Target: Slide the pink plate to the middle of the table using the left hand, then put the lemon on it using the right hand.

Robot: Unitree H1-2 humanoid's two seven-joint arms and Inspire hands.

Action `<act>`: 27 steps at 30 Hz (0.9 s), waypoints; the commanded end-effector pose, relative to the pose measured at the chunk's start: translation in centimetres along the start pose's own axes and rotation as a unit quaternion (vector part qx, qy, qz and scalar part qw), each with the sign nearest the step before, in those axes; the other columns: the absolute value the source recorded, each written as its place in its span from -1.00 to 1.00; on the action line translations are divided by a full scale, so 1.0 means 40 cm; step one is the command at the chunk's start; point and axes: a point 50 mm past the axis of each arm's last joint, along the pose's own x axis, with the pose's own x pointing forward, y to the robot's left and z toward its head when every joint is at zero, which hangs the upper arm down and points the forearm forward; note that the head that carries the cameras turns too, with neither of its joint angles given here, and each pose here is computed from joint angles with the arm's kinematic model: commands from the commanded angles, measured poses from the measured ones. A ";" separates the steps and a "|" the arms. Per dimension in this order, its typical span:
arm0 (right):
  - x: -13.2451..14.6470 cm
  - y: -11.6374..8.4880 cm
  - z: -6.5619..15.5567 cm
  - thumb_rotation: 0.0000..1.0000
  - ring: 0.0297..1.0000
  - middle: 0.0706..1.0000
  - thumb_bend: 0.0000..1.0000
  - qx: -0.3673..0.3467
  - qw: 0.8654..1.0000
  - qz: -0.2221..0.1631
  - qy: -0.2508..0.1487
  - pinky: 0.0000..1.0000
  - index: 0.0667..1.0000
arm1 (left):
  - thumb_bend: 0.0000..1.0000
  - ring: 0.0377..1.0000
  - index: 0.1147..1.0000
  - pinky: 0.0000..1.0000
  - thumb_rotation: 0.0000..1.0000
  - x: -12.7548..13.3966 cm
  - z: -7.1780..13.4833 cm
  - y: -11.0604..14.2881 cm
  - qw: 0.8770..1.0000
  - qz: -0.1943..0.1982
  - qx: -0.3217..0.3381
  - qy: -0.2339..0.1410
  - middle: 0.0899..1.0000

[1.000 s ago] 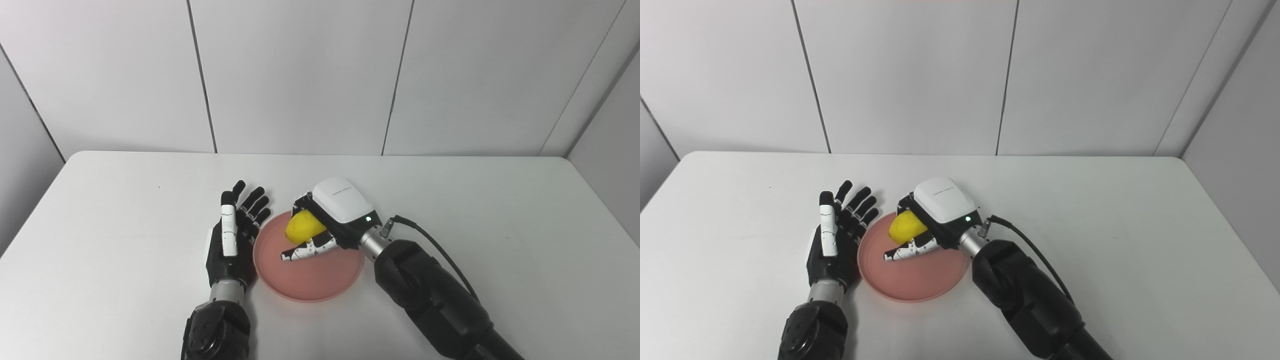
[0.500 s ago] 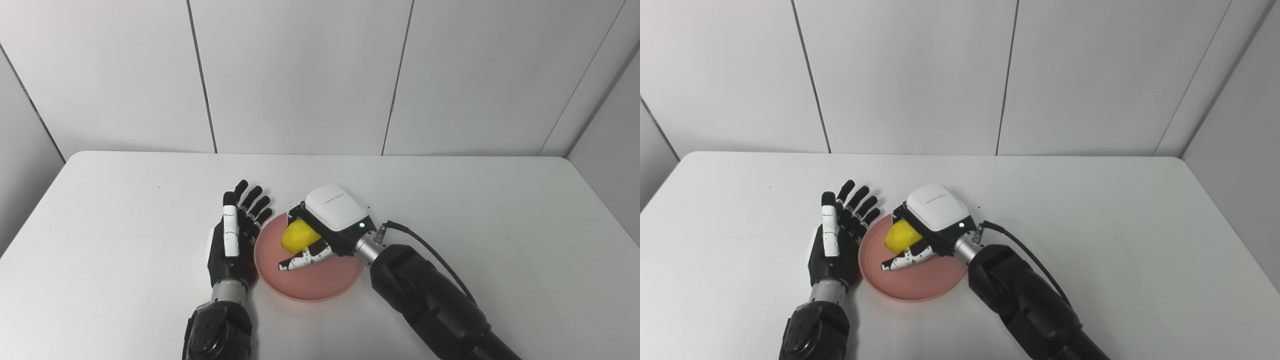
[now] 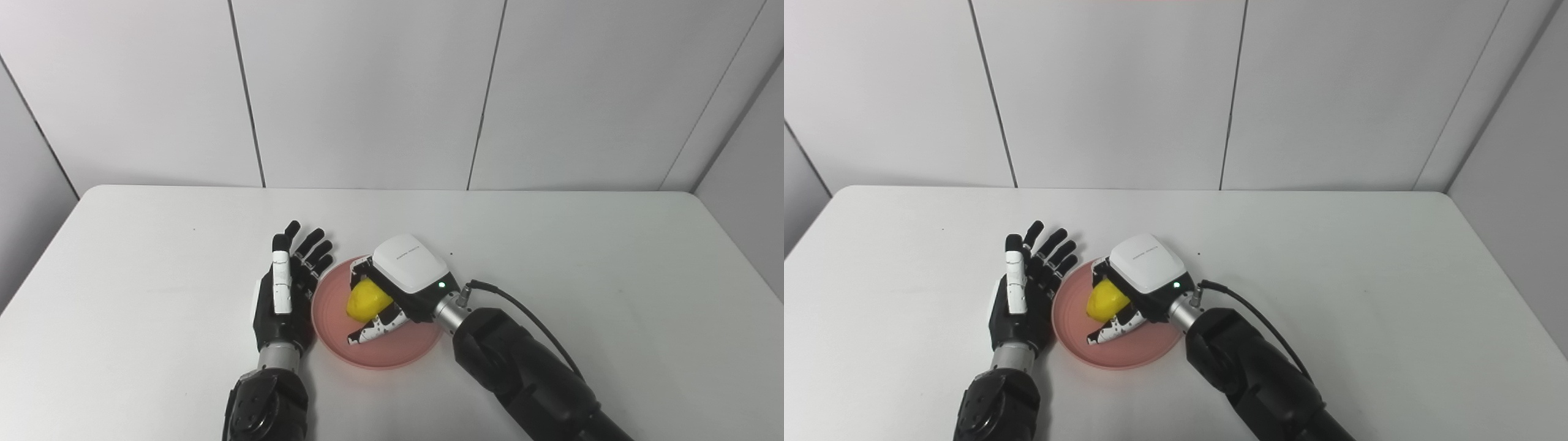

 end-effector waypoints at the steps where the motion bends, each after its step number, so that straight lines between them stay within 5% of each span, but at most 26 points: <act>1: 0.014 -0.033 0.000 -0.67 -0.35 -0.27 0.06 -0.011 0.999 -0.028 -0.015 -0.46 -0.11 | 0.89 0.52 0.77 0.63 0.58 -0.037 -0.076 -0.032 0.997 0.028 -0.041 0.062 0.57; 3: 0.015 -0.036 -0.001 -0.67 -0.21 -0.12 0.05 -0.014 1.000 -0.023 -0.010 -0.33 -0.09 | 0.90 0.53 0.76 0.63 0.58 -0.037 -0.076 -0.033 0.997 0.030 -0.042 0.064 0.55; 5: 0.015 -0.041 -0.002 -0.39 -0.11 -0.01 0.58 -0.014 1.000 -0.015 -0.004 -0.24 0.12 | 0.90 0.55 0.75 0.65 0.57 -0.037 -0.077 -0.033 0.997 0.031 -0.042 0.065 0.55; 8: 0.015 -0.046 -0.004 -0.17 0.24 0.27 0.85 -0.015 1.000 -0.009 0.004 0.16 0.27 | 0.91 0.57 0.75 0.66 0.57 -0.036 -0.078 -0.033 0.996 0.031 -0.045 0.065 0.55; 27: 0.016 -0.062 -0.009 0.01 0.29 0.31 0.91 -0.020 1.000 -0.002 0.013 0.22 0.32 | 0.92 0.52 0.71 0.62 0.56 -0.034 -0.079 -0.031 0.996 0.032 -0.046 0.066 0.51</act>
